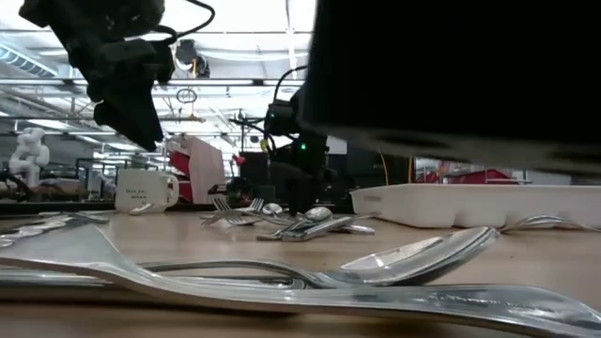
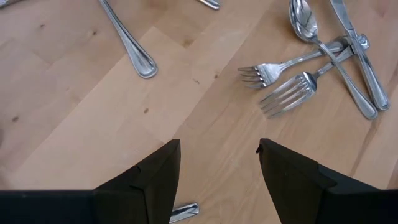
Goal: Sort silverware
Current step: Put the silver fork into the silverware tray
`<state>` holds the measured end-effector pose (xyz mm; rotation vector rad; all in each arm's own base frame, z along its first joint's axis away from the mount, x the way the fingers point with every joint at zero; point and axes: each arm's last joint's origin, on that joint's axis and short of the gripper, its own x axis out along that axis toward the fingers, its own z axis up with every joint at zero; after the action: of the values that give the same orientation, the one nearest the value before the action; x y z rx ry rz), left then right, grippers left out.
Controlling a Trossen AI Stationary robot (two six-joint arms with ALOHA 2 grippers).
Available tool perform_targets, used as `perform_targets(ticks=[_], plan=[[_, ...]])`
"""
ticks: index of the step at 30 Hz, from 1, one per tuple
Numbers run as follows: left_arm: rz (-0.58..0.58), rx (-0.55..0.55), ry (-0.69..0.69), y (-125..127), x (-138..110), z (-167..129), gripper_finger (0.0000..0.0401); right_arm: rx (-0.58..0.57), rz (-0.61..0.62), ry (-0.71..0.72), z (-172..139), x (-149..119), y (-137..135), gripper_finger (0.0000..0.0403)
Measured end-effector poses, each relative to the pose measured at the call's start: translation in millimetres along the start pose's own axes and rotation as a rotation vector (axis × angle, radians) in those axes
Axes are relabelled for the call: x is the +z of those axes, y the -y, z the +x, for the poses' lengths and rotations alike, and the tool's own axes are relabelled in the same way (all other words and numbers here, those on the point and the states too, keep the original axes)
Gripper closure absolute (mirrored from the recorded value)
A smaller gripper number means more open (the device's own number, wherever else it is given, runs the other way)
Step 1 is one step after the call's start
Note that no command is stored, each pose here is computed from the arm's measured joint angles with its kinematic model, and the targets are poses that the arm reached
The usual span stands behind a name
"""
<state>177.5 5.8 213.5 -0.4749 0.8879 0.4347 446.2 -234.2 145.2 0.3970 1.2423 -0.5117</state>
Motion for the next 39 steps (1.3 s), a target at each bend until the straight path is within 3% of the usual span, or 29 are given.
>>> perform_targets(ticks=[9, 18, 28, 32, 39], plan=[[0.000, 0.004, 0.000, -0.1, 0.0, 0.4, 0.0178, -0.021, -0.251, -0.004, -0.2, -0.4, -2.6, 0.0272], [0.000, 0.004, 0.000, 0.0, 0.0, 0.4, 0.0178, -0.073, -0.605, -0.045, -0.8, -4.0, -9.2, 0.0335], [-0.034, 0.018, 0.010, -0.4, 0.3, 0.4, 0.0178, -0.088, -0.603, -0.038, -7.7, -1.9, -9.6, 0.0352], [-0.053, 0.040, 0.027, -1.1, 0.8, 0.3, 0.0178, -0.075, -0.574, 0.010, -24.4, 7.3, -10.6, 0.0395], [-0.053, 0.045, 0.032, -1.2, 1.0, 0.3, 0.0178, -0.077, -0.491, 0.084, -43.4, 19.1, -11.0, 0.0394]])
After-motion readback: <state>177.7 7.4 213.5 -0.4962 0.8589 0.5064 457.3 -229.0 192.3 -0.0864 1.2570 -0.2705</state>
